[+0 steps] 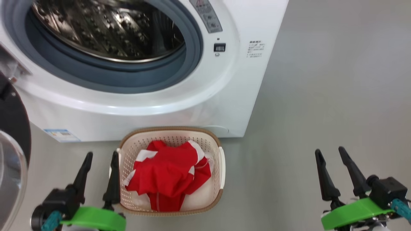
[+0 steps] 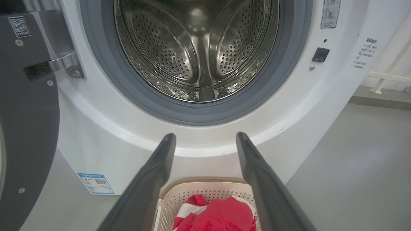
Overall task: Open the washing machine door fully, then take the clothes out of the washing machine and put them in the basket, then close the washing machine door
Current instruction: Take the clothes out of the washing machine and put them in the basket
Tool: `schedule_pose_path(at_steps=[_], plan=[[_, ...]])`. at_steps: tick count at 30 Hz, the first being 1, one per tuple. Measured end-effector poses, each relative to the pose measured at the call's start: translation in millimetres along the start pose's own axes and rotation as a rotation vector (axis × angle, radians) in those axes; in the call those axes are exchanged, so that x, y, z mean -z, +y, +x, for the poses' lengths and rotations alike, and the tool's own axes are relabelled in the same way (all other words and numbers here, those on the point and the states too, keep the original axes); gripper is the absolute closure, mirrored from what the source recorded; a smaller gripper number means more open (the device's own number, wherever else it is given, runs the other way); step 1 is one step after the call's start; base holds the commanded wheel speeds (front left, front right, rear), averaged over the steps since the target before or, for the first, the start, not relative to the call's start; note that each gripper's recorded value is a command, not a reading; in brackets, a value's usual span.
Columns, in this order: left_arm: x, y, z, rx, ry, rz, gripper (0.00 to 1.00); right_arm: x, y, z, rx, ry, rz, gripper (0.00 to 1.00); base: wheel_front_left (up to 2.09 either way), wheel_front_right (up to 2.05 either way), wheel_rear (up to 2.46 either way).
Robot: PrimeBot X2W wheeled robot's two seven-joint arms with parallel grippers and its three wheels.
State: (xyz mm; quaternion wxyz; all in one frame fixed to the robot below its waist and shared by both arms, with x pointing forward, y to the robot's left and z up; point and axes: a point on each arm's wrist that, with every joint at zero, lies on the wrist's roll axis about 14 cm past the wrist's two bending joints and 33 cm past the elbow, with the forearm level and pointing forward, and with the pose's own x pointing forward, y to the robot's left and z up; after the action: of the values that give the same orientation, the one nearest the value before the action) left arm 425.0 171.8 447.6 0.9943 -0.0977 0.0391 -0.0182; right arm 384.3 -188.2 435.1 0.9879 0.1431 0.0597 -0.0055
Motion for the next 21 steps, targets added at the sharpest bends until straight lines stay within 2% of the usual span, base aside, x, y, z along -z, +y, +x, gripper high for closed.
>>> schedule_pose_path(at_steps=[13, 21], plan=[[-19, 13, -58, -0.039, -0.053, 0.018, 0.00, -4, -7, -42, 0.019, -0.008, -0.004, 0.00, 0.00, 0.00, 0.00], [-23, 23, -80, -0.072, -0.065, 0.030, 0.00, -5, -13, -55, 0.038, -0.014, -0.005, 0.00, 0.00, 0.00, 0.00]])
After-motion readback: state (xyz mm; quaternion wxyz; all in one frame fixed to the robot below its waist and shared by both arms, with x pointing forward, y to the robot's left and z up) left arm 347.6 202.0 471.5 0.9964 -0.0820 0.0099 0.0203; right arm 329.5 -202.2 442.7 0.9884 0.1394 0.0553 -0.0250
